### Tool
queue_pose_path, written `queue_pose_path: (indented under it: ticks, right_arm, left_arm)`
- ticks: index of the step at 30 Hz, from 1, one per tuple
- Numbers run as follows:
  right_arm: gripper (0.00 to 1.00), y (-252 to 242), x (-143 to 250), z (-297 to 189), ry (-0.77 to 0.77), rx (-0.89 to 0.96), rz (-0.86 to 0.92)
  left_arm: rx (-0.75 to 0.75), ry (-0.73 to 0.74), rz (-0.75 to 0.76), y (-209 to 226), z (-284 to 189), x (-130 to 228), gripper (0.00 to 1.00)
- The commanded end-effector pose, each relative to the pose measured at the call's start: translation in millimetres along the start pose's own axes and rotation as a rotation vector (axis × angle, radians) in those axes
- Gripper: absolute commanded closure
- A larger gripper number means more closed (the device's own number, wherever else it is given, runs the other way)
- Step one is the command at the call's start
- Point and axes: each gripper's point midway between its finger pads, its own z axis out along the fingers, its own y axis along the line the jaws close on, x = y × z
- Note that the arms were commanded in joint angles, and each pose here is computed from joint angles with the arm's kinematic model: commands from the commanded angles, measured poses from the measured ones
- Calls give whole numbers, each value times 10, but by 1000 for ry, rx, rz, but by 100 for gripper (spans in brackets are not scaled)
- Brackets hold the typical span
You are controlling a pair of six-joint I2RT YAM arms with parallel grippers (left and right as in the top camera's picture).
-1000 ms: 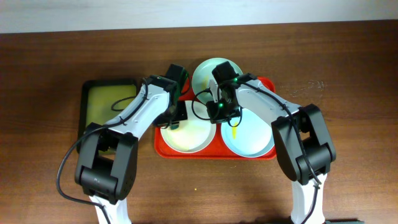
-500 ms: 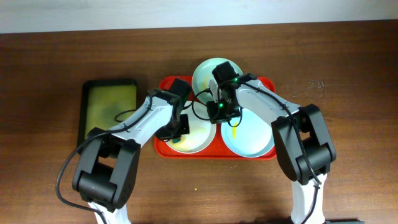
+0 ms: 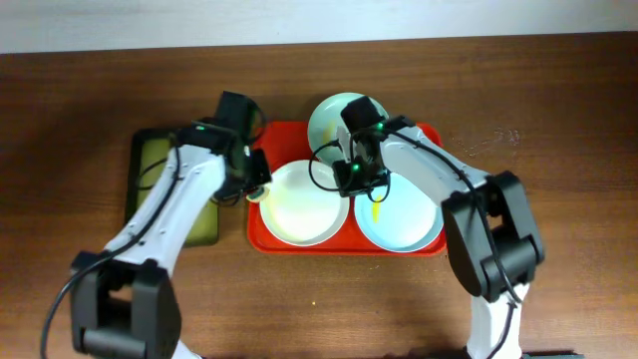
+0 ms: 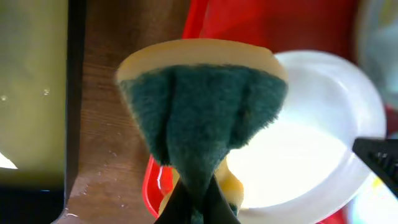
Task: Clean dirty plates on tray and stack at the side
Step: 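Lift the scrubbed white plate with the right gripper, sponge held left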
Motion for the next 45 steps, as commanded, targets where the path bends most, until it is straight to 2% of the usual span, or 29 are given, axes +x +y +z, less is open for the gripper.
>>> queue_pose_path:
  ticks: [1, 3, 6, 8, 10, 12, 13, 16, 21, 25, 28, 29, 31, 33, 35, 37, 38, 41, 44, 45]
  right_arm:
    - [96, 90, -198, -627, -176, 130, -79]
    - [96, 98, -234, -924, -258, 266, -148]
    - [96, 143, -283, -1341, -390, 486, -209]
    - [96, 240, -328, -1693, -491, 711, -319]
    - [96, 317, -359, -1945, -554, 899, -391]
    - [96, 472, -348, -2284, -600, 1165, -496]
    - [96, 560, -337, -2374, -611, 1232, -531]
    - [96, 894, -312, -2628, -659, 1392, -611]
    - [96, 1173, -305, -2752, -680, 1451, -681]
    - [96, 1258, -305, -2831, -725, 1457, -649]
    - [96, 1270, -324, -2764, -828, 1351, -551]
    - [96, 1300, -336, -2585, -819, 1260, -595]
    - [96, 1374, -302, -2091, -720, 1025, -725]
    - [96, 1382, -240, -1747, -624, 870, -780]
    - [96, 1301, -260, -1712, -641, 827, -679]
    - [96, 1163, -317, -1732, -695, 765, -485]
    - [96, 1133, -327, -1654, -682, 683, -426]
    - [96, 1178, -320, -1308, -529, 245, -322]
    - [96, 1081, -357, -1349, -426, -115, -204]
    - [96, 995, -369, -1402, -408, -181, -175]
  left_arm:
    - [122, -77, -109, 161, -461, -216, 100]
    - [112, -70, -168, 396, -565, -214, 100]
    - [100, -40, -159, 597, -596, -171, 100]
    - [89, -30, -151, 668, -599, -155, 100]
    - [67, -38, -137, 708, -596, -166, 100]
    - [47, -35, -133, 743, -592, -151, 100]
    - [47, -34, -120, 743, -592, -148, 100]
    - [46, -33, -116, 744, -592, -146, 100]
    - [44, -29, -116, 748, -590, -135, 100]
    - [40, -32, -116, 755, -590, -139, 100]
    - [28, -35, -117, 777, -589, -144, 100]
    - [27, -35, -117, 778, -589, -144, 100]
    - [27, -36, -101, 777, -589, -145, 100]
    - [27, -36, -98, 777, -589, -144, 100]
    - [27, -36, -98, 777, -589, -144, 100]
    - [27, -35, -94, 778, -589, -144, 100]
    - [27, -35, -94, 778, -589, -144, 100]
    - [27, -35, -91, 778, -589, -144, 100]
    - [27, -35, -91, 778, -589, -142, 100]
    - [27, -35, -91, 778, -589, -142, 100]
